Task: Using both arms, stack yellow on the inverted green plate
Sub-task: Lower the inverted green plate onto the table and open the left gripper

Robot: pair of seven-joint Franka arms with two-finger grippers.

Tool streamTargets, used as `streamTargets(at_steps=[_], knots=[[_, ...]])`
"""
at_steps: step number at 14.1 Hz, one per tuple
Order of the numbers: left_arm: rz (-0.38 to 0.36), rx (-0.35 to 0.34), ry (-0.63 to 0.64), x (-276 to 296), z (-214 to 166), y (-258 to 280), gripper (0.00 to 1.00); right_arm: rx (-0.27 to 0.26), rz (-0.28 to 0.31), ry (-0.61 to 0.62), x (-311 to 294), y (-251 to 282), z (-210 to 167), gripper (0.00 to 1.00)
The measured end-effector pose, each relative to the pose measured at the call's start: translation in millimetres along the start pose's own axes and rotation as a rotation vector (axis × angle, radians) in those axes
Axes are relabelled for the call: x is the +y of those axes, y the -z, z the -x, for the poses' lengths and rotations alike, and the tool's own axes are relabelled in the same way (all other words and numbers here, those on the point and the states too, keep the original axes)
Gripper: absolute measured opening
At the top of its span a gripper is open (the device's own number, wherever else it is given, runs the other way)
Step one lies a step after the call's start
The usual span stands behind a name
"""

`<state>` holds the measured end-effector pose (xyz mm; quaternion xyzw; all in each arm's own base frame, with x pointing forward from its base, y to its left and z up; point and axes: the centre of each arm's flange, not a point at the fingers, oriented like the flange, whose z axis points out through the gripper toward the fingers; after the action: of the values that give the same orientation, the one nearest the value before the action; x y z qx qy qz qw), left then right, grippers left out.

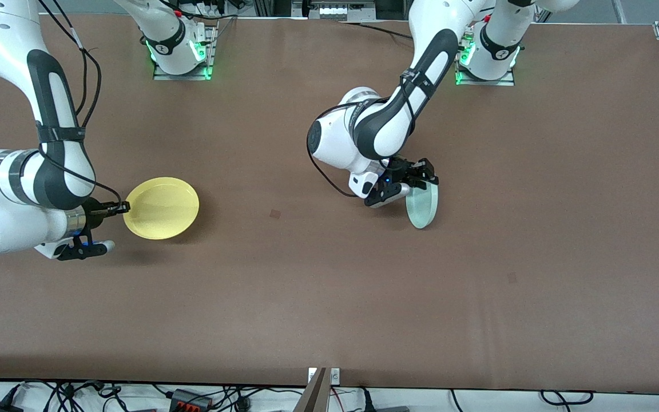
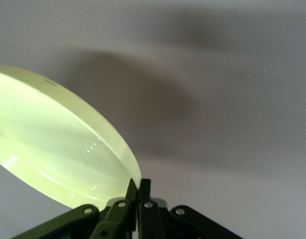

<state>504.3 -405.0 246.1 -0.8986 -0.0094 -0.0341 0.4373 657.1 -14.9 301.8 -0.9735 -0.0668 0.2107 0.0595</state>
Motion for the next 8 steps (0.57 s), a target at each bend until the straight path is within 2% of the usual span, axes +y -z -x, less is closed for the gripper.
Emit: streamTargets(at_steps=[3,5,7,8], knots=[[0.072,0.049,-0.002,8,-4,9,0.79,0.0,0.0,-0.001,1,0,0,0.03],[0.113,0.089,-0.011,13,1,26,0.8,0.0,0.0,-0.001,1,0,0,0.03],[0.22,0.13,-0.044,40,15,41,0.8,0.0,0.0,-0.002,1,0,0,0.03],[0.247,0.138,-0.061,54,23,44,0.8,0.0,-0.001,-0.002,1,0,0,0.03]])
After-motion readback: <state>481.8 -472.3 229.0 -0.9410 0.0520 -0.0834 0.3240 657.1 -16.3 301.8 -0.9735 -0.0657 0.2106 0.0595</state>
